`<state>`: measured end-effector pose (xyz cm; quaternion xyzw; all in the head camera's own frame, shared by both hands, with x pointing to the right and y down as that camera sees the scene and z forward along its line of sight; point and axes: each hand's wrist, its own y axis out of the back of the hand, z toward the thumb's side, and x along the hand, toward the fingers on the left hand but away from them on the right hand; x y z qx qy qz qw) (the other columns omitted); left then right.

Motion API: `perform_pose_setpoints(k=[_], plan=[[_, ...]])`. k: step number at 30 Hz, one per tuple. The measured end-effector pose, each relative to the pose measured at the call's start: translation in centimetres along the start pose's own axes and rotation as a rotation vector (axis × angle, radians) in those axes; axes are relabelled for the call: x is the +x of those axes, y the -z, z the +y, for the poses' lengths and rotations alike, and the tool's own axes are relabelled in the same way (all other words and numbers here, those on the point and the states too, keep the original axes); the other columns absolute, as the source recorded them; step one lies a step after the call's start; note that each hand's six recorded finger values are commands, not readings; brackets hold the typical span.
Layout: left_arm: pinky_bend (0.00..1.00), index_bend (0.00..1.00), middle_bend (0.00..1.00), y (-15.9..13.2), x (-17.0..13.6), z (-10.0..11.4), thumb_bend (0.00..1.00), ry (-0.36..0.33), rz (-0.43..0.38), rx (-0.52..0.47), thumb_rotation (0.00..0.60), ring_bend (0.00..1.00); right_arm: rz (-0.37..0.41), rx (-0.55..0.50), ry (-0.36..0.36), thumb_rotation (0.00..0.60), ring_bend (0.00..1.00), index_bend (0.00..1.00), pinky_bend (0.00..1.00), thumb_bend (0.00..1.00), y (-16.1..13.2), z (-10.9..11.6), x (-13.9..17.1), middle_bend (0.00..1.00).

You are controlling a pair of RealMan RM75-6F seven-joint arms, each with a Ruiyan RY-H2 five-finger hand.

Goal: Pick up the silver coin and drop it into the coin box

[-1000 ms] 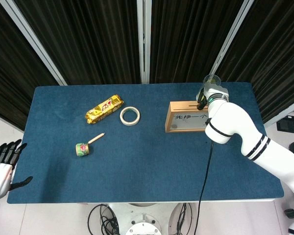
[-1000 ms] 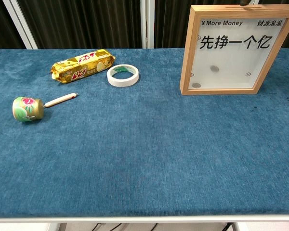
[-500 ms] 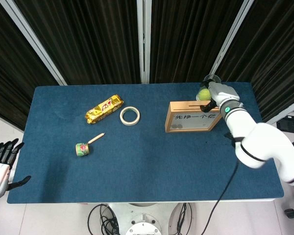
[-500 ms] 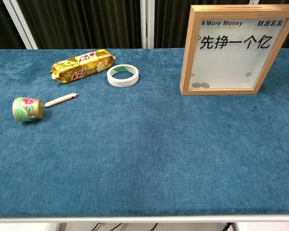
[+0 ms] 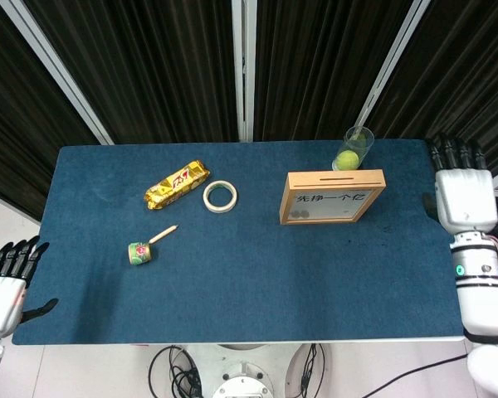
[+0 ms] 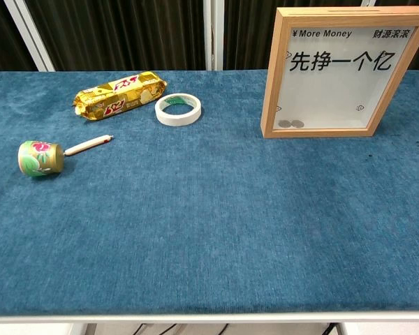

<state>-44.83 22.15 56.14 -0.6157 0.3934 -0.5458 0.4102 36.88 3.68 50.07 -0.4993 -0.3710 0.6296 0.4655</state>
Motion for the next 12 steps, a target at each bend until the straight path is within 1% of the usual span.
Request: perform_pose_setpoints(k=[1,2,3,4,6,7,10,12], plan=[[0.0,0.08,0.0,-0.1,0.0,-0.1,0.1,0.002,0.0,0.002,0.6,0.0,0.008,0.013,0.043,0.6,0.0,0.0,0.0,0.27,0.6,-0.7,1.2,0.0],[0.0,0.08,0.0,-0.1,0.0,-0.2,0.1,0.005,0.001,0.003,0.6,0.0,0.019,0.016,0.069,0.6,0.0,0.0,0.0,0.26,1.0,-1.4,2.2,0.0],[0.0,0.08,0.0,-0.1,0.0,-0.4,0.1,0.007,0.001,0.006,0.6,0.0,0.035,0.014,0.088,0.6,0.0,0.0,0.0,0.25,1.3,-2.2,3.3,0.0],[0.0,0.08,0.0,-0.1,0.0,-0.4,0.1,0.008,0.001,0.007,0.6,0.0,0.059,0.002,0.1,0.6,0.0,0.0,0.0,0.24,1.6,-3.7,5.0,0.0],[0.0,0.08,0.0,-0.1,0.0,-0.5,0.1,0.009,0.001,0.007,0.6,0.0,0.104,-0.03,0.091,0.6,0.0,0.0,0.0,0.23,1.8,-6.2,7.6,0.0],[0.0,0.08,0.0,-0.1,0.1,-0.6,0.1,0.008,0.001,0.008,0.6,0.0,0.141,-0.058,0.078,0.6,0.0,0.0,0.0,0.22,1.6,-7.7,9.2,0.0],[0.0,0.08,0.0,0.0,0.1,-0.6,0.1,0.008,0.002,0.01,0.6,0.0,0.216,-0.119,0.041,0.6,0.0,0.0,0.0,0.22,0.9,-10.5,12.7,0.0],[0.0,0.08,0.0,0.1,0.1,-0.7,0.1,0.01,0.002,0.011,0.6,0.0,0.236,-0.135,0.011,0.6,0.0,0.0,0.0,0.22,0.8,-12.1,14.4,0.0]])
